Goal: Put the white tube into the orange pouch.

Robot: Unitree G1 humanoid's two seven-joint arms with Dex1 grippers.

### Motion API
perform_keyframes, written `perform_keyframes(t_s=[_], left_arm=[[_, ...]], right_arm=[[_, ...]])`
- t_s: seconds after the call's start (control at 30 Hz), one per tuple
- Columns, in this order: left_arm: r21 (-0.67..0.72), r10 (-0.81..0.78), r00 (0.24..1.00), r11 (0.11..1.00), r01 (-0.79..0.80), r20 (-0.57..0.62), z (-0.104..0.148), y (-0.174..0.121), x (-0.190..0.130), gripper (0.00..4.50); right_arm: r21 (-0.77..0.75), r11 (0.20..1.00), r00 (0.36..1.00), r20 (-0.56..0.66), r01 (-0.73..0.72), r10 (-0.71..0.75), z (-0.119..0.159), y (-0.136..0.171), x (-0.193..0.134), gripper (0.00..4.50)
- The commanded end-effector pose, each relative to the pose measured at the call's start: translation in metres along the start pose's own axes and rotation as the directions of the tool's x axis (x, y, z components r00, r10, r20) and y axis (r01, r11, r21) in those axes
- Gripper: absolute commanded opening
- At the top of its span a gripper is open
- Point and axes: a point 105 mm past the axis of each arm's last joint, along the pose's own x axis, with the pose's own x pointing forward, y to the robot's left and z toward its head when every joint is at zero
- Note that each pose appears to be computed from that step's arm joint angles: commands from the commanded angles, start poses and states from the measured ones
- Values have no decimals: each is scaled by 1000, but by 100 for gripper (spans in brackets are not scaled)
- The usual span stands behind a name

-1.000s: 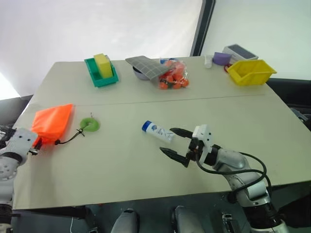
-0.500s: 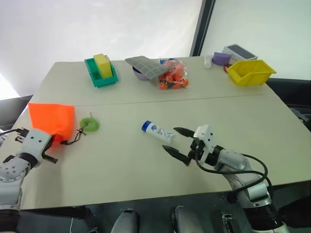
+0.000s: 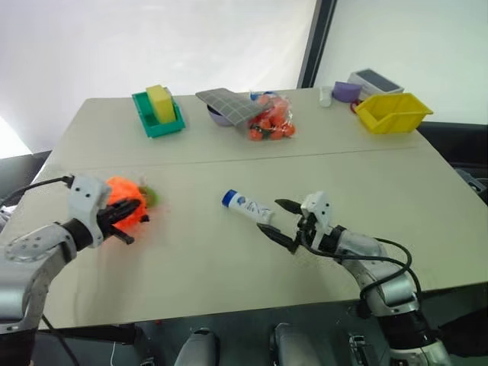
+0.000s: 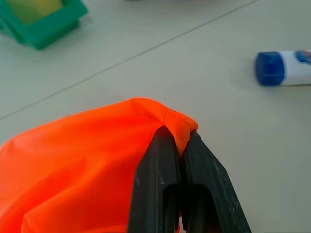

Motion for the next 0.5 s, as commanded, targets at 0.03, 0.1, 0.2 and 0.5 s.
perform_keyframes(t_s=[0.03,0.1,0.2,0.5], left_arm=[[12,-92,993,996,91,74,29,-22,2,6],[-6,-112,993,994,113,46,26,-23,-1,6],[-31,-126,992,992,126,-16,12,-24,-10,6],[-130,-128,986,985,114,-104,-26,-28,-30,6]], right_arm=[[-40,999,1000,-4,-7,7,3,0,12,450],[-48,999,1000,-14,-6,5,1,-2,21,450],[-54,999,1000,-25,-7,6,-2,-5,31,450],[-71,997,999,-35,-14,11,-10,-8,42,450]])
